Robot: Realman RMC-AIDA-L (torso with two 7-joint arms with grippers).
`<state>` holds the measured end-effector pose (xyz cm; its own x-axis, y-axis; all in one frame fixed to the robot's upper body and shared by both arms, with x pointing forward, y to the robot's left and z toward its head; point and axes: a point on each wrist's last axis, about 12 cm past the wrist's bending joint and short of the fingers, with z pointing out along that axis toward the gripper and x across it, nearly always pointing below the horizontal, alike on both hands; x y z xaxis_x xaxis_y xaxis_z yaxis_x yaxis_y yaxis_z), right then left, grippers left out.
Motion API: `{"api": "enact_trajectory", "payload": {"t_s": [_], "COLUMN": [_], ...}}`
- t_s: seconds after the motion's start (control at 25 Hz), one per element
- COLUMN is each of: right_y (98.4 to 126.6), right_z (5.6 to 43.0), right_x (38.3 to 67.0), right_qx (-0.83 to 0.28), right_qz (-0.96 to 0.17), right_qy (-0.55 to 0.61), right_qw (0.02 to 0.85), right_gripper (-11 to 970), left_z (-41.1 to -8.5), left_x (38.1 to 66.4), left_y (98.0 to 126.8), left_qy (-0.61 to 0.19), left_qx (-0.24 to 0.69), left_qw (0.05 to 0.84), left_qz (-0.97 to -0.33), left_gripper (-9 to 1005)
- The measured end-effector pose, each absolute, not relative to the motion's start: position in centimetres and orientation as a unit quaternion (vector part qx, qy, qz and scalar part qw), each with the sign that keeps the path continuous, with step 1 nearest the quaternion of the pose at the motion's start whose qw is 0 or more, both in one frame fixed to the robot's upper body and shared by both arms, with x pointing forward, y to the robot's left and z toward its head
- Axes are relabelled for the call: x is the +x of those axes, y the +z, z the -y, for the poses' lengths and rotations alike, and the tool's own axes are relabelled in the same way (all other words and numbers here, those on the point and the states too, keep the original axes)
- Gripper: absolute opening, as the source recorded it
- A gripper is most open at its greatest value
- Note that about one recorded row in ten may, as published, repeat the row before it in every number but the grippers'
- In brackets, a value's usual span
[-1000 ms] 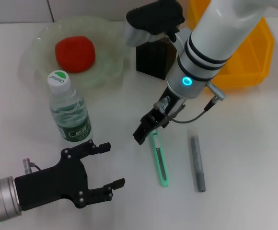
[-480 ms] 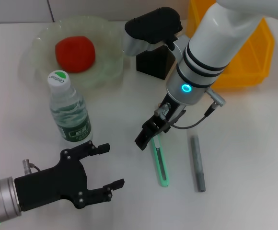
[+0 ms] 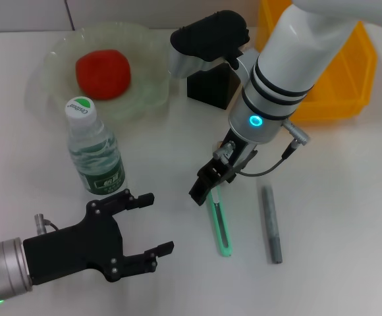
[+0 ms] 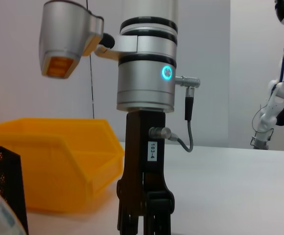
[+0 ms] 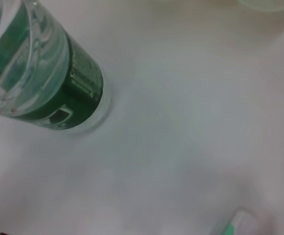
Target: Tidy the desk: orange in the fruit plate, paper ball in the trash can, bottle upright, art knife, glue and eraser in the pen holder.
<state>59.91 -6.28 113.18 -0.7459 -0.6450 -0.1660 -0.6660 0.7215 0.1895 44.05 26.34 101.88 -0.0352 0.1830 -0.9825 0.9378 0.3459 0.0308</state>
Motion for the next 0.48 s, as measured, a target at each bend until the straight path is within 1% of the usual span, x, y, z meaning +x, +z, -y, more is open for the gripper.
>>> {"api": "enact_trajectory", "payload": {"t_s": [0.4,0.48], "right_y": [112.92,112.93], "right_z": [6.48,6.39], "right_x": [60.36,60.37], "right_qx": [-0.342,-0.341], "right_qz": [-0.932,-0.931], "right_qy": [0.114,0.119], "right_qw": [0.045,0.046], "right_gripper": [674,605], "left_z": [-26.05,-26.04], "left_x": [44.52,44.52], "left_y": [102.11,102.1], "left_qy": [-0.357,-0.357], "left_qx": [0.455,0.455], "left_qw": [0.531,0.531], "left_qz": [-0.619,-0.619], "left_gripper": [813,813]}}
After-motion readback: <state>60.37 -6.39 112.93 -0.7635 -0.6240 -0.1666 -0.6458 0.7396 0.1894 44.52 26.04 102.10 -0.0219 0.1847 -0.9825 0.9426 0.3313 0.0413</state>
